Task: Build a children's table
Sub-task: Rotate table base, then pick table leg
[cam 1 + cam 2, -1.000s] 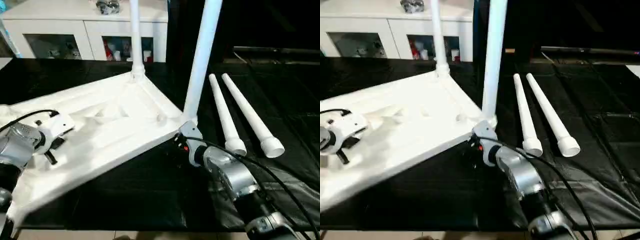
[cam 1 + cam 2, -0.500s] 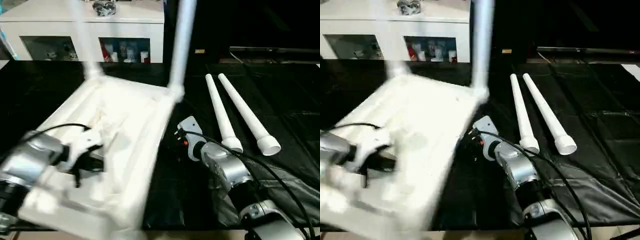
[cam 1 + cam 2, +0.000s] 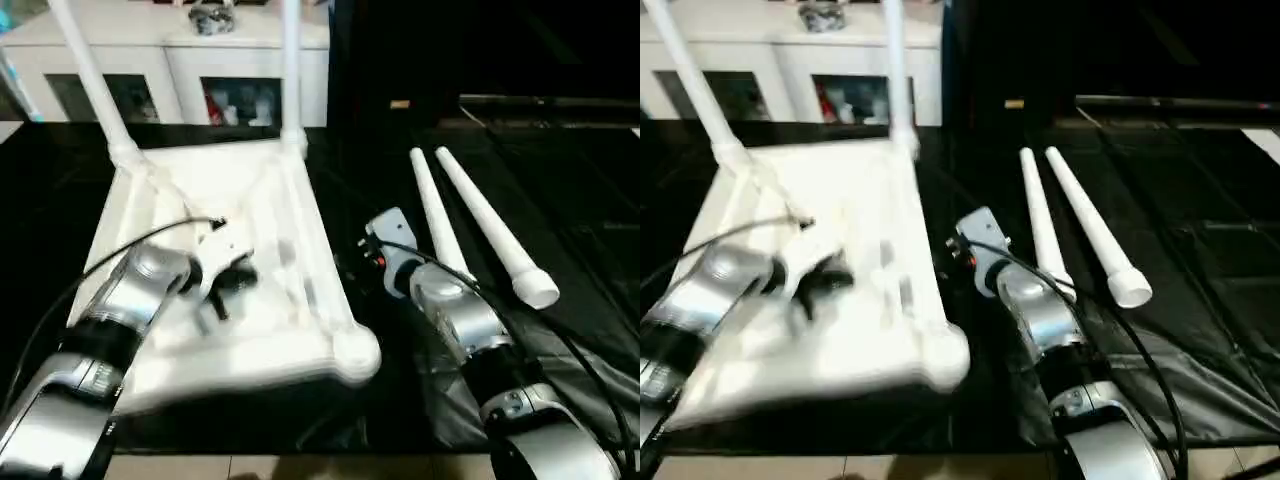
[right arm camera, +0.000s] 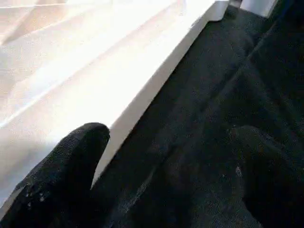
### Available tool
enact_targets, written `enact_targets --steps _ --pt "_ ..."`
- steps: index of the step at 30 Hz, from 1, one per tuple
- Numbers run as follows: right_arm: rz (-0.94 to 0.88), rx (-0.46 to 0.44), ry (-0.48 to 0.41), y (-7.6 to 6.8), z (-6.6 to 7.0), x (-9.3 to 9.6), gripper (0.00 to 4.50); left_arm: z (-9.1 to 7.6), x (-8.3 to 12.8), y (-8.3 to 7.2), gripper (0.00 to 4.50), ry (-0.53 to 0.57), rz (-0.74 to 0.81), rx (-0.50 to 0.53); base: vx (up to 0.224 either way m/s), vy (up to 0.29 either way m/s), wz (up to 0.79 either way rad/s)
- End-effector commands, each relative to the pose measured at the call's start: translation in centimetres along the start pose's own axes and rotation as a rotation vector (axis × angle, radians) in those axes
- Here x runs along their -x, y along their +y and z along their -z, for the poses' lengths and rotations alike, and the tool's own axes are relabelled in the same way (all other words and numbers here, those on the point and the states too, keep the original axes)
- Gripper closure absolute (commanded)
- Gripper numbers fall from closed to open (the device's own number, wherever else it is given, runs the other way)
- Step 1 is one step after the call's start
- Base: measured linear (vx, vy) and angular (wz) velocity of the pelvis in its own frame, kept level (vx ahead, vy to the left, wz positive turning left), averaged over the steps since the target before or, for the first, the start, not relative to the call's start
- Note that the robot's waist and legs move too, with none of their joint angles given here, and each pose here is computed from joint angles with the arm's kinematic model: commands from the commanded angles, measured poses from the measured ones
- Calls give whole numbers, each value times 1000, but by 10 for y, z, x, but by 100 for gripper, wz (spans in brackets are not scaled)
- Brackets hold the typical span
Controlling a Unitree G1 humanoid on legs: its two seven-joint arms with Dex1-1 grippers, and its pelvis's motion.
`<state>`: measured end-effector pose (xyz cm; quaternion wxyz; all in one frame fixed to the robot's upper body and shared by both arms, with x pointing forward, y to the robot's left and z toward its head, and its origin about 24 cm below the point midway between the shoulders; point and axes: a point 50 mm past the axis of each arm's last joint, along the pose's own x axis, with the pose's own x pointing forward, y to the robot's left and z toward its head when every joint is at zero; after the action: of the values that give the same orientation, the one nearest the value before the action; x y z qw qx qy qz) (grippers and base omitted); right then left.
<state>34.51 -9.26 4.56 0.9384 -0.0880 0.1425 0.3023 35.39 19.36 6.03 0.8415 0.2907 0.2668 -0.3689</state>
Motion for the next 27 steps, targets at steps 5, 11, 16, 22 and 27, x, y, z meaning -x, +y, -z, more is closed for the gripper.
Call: enact_targets --steps 5,11,16,22,27 --pt "161 6 -81 -28 -28 2 0 -16 -3 17 447 -65 -171 -47 0 0 0" --pt "422 -123 27 -72 -32 10 0 -26 8 18 447 -191 -118 -35 0 0 0" --pt "435 -149 167 -88 -31 15 0 -30 26 16 428 -287 -20 -4 0 0 0" --pt "505 -228 290 -100 -21 22 0 -40 51 -9 385 -356 194 -28 0 0 0" --pt "469 -322 390 -95 -8 23 0 -45 60 -20 346 -369 263 -27 0 0 0"
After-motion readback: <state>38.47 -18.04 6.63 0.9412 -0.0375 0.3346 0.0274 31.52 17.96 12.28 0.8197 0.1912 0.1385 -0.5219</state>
